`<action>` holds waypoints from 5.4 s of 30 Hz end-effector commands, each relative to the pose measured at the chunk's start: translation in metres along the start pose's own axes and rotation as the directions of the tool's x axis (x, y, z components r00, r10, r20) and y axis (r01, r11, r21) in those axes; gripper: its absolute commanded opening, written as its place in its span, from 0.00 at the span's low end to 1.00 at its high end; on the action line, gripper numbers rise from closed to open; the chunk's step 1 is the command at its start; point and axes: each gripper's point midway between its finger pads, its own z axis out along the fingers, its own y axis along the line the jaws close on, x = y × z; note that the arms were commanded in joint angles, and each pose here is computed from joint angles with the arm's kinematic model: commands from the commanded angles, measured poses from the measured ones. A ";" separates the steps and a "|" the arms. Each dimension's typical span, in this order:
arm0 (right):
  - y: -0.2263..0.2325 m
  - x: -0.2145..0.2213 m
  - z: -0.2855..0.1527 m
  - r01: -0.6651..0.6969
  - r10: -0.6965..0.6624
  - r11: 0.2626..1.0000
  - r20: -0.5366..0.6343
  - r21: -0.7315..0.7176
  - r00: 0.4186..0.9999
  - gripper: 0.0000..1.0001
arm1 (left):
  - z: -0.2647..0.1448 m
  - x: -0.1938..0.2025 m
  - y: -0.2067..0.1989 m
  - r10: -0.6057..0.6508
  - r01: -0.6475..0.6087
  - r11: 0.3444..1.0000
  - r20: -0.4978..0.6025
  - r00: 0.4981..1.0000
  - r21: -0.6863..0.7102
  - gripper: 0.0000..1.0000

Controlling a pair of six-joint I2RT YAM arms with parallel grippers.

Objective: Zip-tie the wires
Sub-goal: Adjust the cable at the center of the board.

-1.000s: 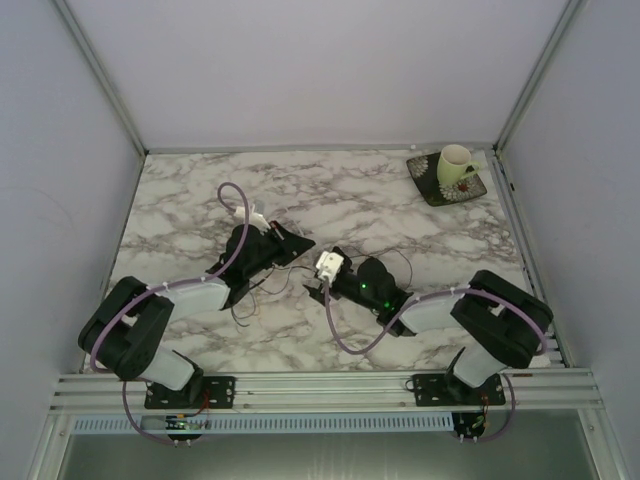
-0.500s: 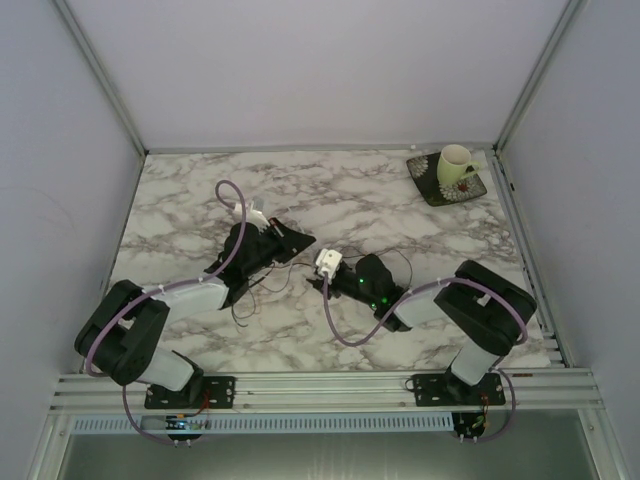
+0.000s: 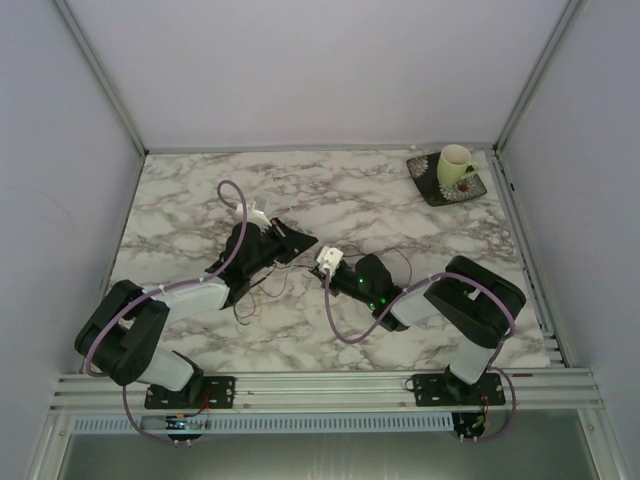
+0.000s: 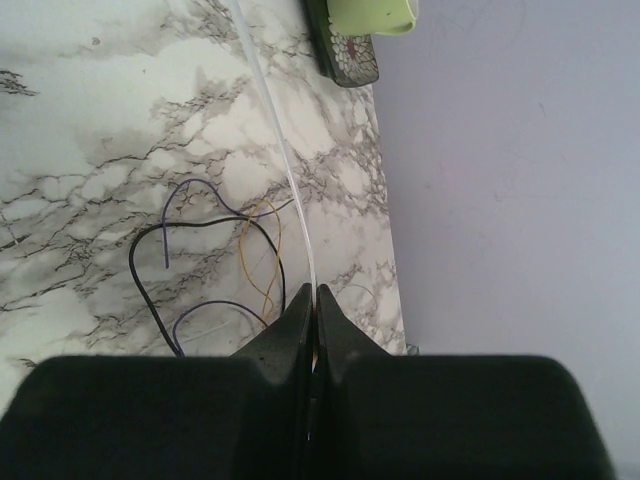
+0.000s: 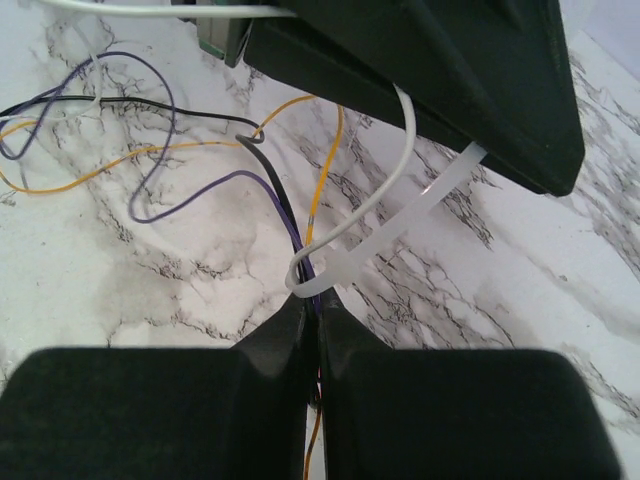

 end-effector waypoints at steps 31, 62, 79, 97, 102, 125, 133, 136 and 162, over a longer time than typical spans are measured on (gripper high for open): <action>-0.048 0.029 -0.066 -0.085 0.160 0.958 -0.264 0.274 0.951 0.00 | -0.023 -0.032 -0.013 0.130 -0.131 0.991 0.062 0.990 0.007 0.00; -0.079 0.048 -0.109 -0.164 0.326 0.874 -0.301 0.456 0.896 0.00 | -0.026 -0.033 0.010 0.150 -0.148 0.988 0.050 0.987 -0.054 0.00; -0.090 -0.026 -0.102 -0.205 0.275 0.890 -0.120 0.408 0.954 0.58 | -0.020 -0.031 0.020 0.136 -0.133 0.988 0.046 0.990 -0.073 0.00; -0.002 -0.087 -0.085 -0.182 0.183 0.983 0.146 -0.022 0.972 0.54 | -0.016 -0.033 0.019 0.127 -0.123 0.989 0.045 0.991 -0.079 0.00; 0.017 -0.069 -0.058 -0.182 0.190 0.980 0.096 -0.086 0.977 0.43 | -0.015 -0.034 0.013 0.117 -0.114 0.992 0.047 0.992 -0.060 0.00; 0.049 -0.029 -0.005 -0.109 0.115 0.957 0.007 -0.270 0.993 0.29 | -0.017 -0.035 0.000 0.087 -0.085 0.996 0.058 0.995 -0.036 0.00; 0.033 -0.016 -0.002 -0.099 0.097 0.976 -0.018 -0.195 0.995 0.29 | -0.019 -0.038 0.000 0.108 -0.104 0.993 0.063 0.992 -0.064 0.00; 0.028 -0.007 -0.009 -0.096 0.089 0.981 -0.053 -0.168 0.995 0.29 | -0.019 -0.037 -0.002 0.105 -0.102 0.993 0.062 0.993 -0.059 0.00; -0.008 -0.007 0.015 -0.078 0.078 0.997 0.000 -0.023 0.997 0.38 | -0.012 -0.025 -0.002 0.059 -0.057 0.997 0.042 0.997 -0.053 0.00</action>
